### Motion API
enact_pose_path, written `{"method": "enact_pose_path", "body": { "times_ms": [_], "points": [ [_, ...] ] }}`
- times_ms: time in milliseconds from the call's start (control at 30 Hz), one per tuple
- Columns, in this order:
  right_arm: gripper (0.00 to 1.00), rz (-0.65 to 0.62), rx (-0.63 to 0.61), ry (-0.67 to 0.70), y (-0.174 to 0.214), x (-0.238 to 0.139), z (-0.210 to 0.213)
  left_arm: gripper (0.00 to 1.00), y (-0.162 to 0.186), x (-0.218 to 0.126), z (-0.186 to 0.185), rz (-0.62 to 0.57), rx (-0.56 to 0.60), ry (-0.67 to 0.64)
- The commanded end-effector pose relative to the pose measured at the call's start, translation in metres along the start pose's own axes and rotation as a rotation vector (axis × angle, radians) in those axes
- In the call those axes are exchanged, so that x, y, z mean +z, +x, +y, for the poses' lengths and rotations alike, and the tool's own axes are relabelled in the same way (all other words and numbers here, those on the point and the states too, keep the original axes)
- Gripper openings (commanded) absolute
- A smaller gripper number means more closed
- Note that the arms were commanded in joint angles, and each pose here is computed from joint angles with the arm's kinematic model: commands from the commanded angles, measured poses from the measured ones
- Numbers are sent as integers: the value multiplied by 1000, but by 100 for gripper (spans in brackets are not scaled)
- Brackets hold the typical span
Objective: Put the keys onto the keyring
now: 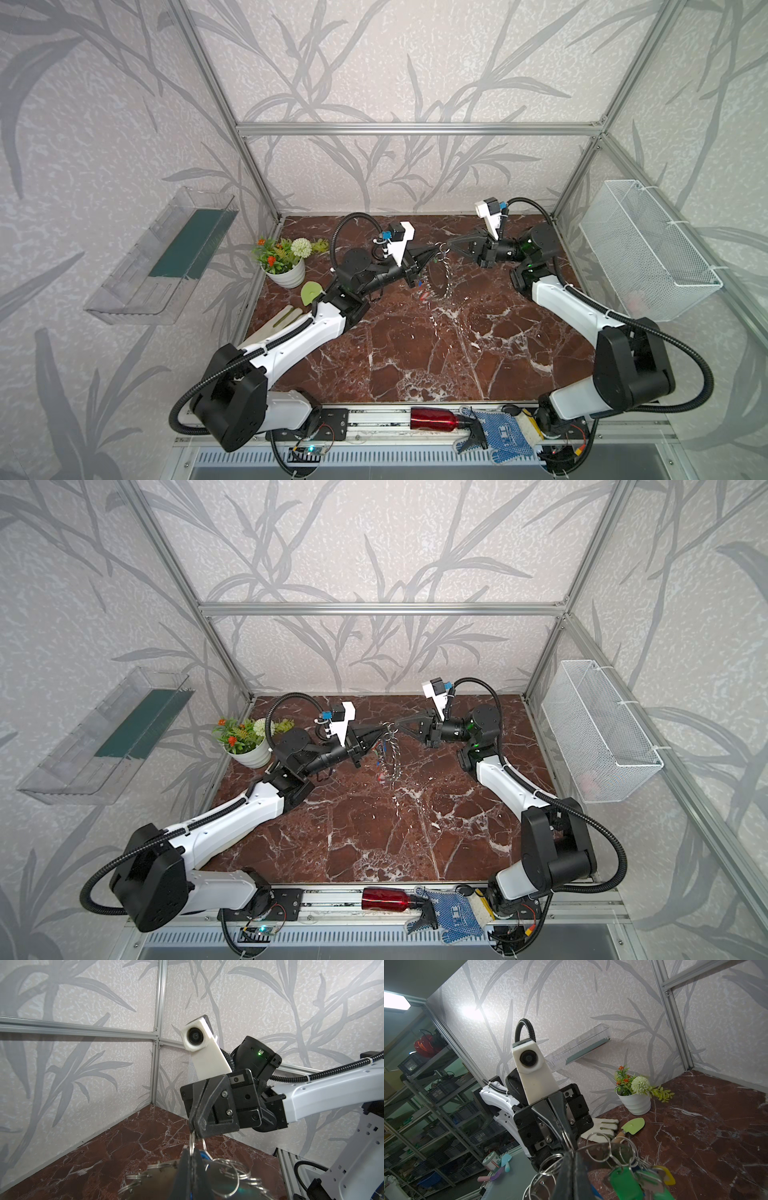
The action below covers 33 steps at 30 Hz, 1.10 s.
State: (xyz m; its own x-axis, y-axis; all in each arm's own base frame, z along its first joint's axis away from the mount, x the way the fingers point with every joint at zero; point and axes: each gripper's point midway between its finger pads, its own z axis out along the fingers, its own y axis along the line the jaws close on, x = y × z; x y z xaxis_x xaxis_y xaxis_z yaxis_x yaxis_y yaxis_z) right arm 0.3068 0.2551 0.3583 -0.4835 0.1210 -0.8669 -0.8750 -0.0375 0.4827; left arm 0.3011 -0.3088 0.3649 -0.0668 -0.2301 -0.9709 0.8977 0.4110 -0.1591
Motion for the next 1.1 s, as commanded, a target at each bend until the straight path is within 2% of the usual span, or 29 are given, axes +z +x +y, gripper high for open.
{"method": "enact_pose_path", "body": {
  "times_ms": [0, 133, 367, 667, 833, 1067],
  "points": [
    [0, 10, 21, -6, 10, 2, -7, 0, -77, -7, -24, -216, 76, 50],
    [0, 15, 48, -3, 15, 3, -14, 0, -89, -10, -32, -245, 92, 68],
    [0, 41, 63, -39, 20, 15, -12, 0, -86, -7, -32, -246, 89, 75],
    [8, 43, 46, -43, 16, 17, -5, 0, -68, 0, -21, -238, 43, 57],
    [19, 38, 34, -46, 13, 18, 0, 0, -61, 2, -17, -231, 25, 51],
    [19, 13, 24, 12, 8, 7, -3, 0, -56, -2, -9, -229, 6, 27]
  ]
}}
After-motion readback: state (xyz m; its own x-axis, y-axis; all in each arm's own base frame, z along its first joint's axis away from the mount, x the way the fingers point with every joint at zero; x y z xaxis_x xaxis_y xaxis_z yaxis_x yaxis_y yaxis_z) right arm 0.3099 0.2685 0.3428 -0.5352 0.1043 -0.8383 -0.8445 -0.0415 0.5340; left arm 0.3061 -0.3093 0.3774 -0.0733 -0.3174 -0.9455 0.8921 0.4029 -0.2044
